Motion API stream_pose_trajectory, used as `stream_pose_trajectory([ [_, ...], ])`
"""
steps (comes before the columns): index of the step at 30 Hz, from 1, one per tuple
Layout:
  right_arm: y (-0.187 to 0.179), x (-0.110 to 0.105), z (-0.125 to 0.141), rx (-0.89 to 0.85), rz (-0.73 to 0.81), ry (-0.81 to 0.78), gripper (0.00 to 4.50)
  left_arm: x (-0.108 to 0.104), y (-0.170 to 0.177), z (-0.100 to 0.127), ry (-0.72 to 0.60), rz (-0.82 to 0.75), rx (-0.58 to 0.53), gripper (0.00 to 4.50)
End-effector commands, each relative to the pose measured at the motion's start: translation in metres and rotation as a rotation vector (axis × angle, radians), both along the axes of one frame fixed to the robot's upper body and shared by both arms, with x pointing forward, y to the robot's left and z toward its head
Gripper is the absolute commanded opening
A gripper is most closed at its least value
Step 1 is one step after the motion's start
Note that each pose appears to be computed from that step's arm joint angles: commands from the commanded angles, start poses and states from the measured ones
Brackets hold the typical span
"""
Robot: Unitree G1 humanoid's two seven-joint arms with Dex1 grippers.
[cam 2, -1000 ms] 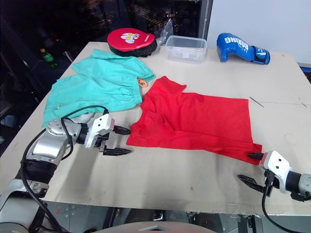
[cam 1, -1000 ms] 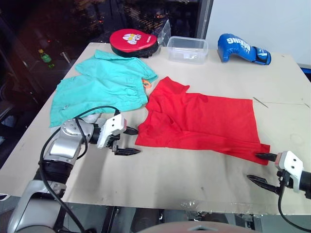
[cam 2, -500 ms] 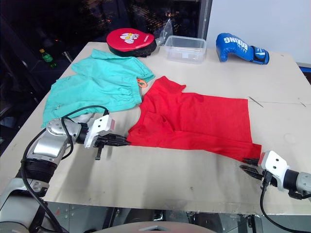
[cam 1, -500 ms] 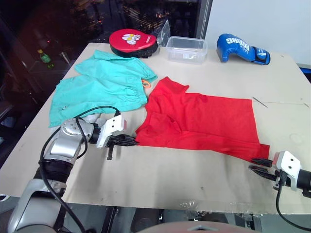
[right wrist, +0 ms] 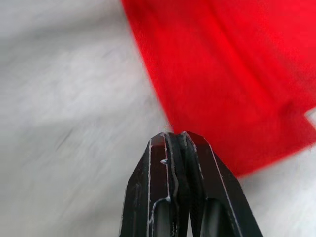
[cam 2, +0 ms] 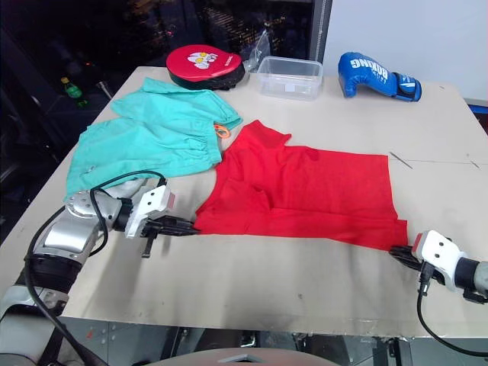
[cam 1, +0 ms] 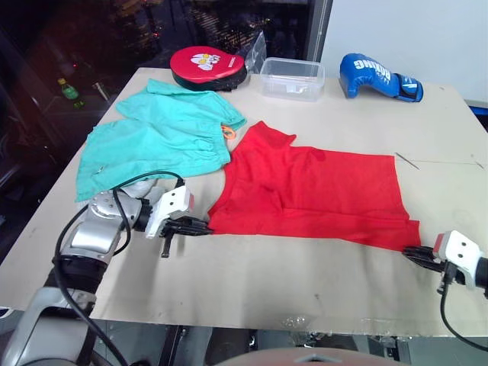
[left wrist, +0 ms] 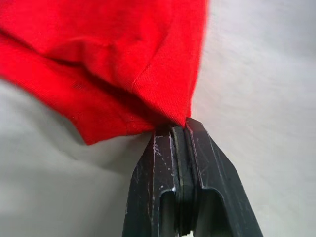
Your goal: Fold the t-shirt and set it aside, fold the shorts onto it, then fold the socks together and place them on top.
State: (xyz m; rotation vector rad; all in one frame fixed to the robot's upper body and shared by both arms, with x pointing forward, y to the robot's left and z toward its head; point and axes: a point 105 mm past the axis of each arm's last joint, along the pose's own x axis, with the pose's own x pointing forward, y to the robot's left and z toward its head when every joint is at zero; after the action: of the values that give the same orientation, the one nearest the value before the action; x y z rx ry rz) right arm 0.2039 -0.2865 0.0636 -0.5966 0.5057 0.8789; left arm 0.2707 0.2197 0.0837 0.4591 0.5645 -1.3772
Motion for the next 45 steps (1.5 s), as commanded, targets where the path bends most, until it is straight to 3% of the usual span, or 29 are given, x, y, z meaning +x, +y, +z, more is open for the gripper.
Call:
stream_pose_trajectory([
  [1, 0.0, -0.009, 0.005, 0.006, 0.024, 0.031, 0.08, -0.015, 0.007, -0.004, 0.07, -0.025, 0.029, 0.0],
  [3, 0.004, -0.005, 0.015, 0.031, 0.025, 0.001, 0.08, -0.013, 0.007, -0.005, 0.055, -0.013, 0.027, 0.0],
  [6, 0.007, -0.005, 0.023, 0.034, 0.044, 0.013, 0.89, -0.011, 0.005, -0.004, 0.049, -0.003, 0.014, 0.0],
  [11, 0.011, 0.003, 0.026, 0.018, 0.042, -0.008, 3.24, -0.01, 0.005, -0.005, 0.045, -0.005, 0.017, 0.0],
  [19, 0.004, 0.022, 0.011, 0.046, -0.037, 0.068, 3.24, -0.007, 0.005, -0.005, 0.036, 0.0, 0.016, 0.0],
  [22, 0.008, 0.022, 0.009, 0.066, -0.003, 0.132, 2.39, -0.007, 0.003, -0.005, 0.038, -0.007, 0.014, 0.0],
  [27, 0.004, 0.023, 0.014, 0.027, 0.026, 0.138, 0.05, -0.011, 0.005, -0.006, 0.043, -0.009, 0.017, 0.0],
  [33, -0.008, 0.001, 0.017, -0.015, 0.035, 0.198, 0.05, -0.032, 0.003, -0.006, 0.101, -0.049, 0.011, 0.0],
  [40, 0.003, -0.051, 0.02, 0.077, 0.007, 0.428, 0.05, -0.059, 0.013, -0.012, 0.227, -0.08, 0.054, 0.0],
  [45, 0.011, -0.067, 0.015, 0.094, -0.016, 0.47, 0.05, -0.067, 0.014, -0.012, 0.265, -0.092, 0.058, 0.0],
])
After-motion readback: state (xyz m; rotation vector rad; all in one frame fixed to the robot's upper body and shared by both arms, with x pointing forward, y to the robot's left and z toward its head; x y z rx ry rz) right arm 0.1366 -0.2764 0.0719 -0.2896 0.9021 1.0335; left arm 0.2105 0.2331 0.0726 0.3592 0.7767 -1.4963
